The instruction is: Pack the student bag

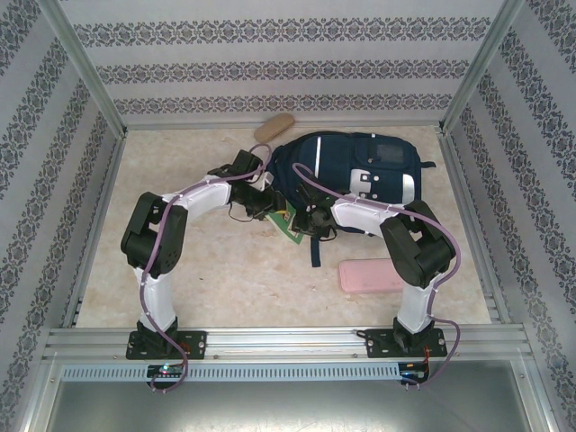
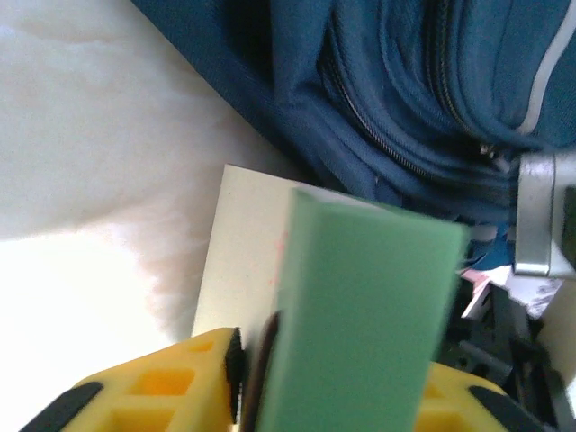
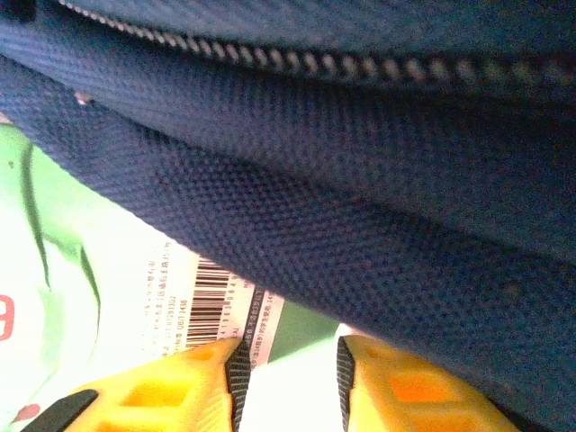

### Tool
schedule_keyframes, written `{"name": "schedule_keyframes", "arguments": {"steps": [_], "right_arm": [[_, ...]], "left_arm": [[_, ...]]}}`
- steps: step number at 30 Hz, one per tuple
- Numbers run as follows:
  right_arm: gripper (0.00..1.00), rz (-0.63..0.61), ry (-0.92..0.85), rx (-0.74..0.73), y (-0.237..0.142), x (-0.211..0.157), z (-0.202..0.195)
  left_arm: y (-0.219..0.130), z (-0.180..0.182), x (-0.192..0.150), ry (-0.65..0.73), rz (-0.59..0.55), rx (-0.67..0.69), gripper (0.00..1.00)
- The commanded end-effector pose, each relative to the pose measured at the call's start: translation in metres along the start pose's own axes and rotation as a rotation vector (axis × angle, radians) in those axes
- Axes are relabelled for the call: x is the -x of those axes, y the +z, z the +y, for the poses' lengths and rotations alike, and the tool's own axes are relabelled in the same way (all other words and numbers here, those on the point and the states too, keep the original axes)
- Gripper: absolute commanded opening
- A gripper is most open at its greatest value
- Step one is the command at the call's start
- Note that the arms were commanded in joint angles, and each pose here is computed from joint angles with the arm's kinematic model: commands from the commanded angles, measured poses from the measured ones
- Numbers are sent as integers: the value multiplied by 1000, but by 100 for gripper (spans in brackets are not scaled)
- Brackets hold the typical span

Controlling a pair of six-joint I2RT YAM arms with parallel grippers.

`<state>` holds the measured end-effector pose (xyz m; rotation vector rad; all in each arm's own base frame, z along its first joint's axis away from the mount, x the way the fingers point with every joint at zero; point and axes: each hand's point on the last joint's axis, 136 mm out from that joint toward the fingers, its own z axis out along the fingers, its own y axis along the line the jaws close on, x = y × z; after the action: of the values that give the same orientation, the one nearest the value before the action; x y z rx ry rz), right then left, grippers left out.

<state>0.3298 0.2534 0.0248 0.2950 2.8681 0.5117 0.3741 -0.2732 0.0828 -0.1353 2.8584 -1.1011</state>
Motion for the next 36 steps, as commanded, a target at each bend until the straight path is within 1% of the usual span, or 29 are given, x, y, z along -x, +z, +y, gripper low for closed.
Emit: {"name": "schedule_keyframes", "arguments": {"steps": [1, 4, 5, 8, 12, 16, 21, 25, 29, 33, 36], "right_arm": [[38, -55, -22, 67, 1, 13, 15], [43, -79, -49, 72, -12, 18, 20], [44, -93, -66, 73, -19, 20, 23], [46, -158, -120, 56, -47, 34, 27], [47, -260, -208, 14, -86, 55, 33], [47, -330, -277, -77, -105, 84, 33], [46, -348, -313, -158, -98, 124, 38], [47, -340, -352, -206, -80, 147, 46], [48, -309, -382, -244, -55, 161, 52], [46, -262, -391, -309, -29, 166, 43], [44, -227, -391, -352, -12, 165, 31]], "left_arm": [[4, -2, -23, 100, 79, 72, 15], [0, -3, -22, 133, 72, 84, 2], [-2, -4, -21, 137, 66, 80, 1], [-14, -5, -16, 138, 34, 76, 0], [-39, -6, -11, 122, -25, 43, 0], [-72, -9, -7, 119, -106, 19, 0], [-105, -1, 0, 75, -207, -7, 0], [-113, 2, -4, 49, -211, -33, 0], [-120, 5, -9, 45, -226, -20, 0], [-126, 7, -12, 43, -240, -17, 0], [-129, 10, -13, 34, -249, -14, 0]]}}
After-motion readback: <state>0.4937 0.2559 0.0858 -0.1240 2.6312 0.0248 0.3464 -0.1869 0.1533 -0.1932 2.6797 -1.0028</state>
